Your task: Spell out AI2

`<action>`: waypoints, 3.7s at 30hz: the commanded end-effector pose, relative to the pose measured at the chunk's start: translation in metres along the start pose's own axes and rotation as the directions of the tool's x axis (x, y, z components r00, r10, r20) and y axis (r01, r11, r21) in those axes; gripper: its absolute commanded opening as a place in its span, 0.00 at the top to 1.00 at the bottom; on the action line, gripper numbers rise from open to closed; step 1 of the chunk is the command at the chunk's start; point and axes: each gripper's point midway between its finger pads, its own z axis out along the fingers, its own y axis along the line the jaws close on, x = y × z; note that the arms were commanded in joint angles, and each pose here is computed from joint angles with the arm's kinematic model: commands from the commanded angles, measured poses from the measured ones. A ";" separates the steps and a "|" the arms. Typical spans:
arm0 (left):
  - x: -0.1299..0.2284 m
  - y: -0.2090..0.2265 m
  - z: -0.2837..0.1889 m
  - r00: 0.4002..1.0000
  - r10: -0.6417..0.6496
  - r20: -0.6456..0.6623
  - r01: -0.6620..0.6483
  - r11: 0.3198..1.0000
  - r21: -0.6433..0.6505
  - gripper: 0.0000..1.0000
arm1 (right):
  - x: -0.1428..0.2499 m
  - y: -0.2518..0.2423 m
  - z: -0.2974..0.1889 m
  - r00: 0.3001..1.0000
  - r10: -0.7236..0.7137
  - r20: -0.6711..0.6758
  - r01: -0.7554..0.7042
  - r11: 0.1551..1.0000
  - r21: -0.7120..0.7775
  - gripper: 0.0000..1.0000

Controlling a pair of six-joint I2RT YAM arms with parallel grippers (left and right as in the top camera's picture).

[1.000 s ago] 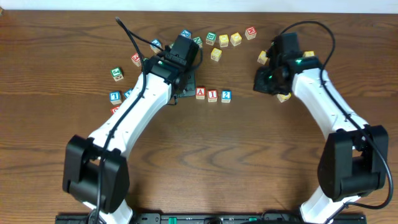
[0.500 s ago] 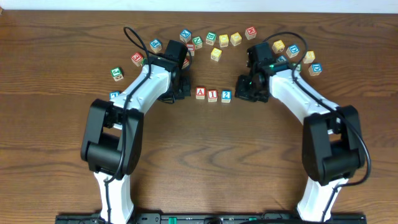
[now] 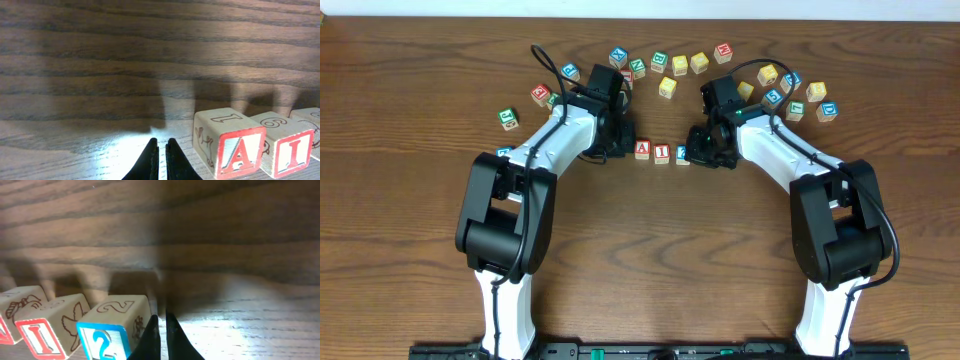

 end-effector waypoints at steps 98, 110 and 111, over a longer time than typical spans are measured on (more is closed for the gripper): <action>-0.055 0.071 -0.064 0.968 -0.104 0.229 0.135 0.983 -0.123 0.92 | 0.038 0.065 -0.017 0.953 -0.303 0.024 0.299 0.948 0.109 0.99; -0.054 0.071 -0.064 0.968 -0.104 0.228 0.135 0.983 -0.123 0.92 | 0.046 0.055 0.007 0.954 -0.300 -0.025 0.301 0.944 0.133 0.99; -0.054 0.071 -0.063 0.968 -0.103 0.228 0.134 0.983 -0.124 0.92 | 0.045 0.055 0.008 0.954 -0.300 -0.025 0.300 0.944 0.134 0.99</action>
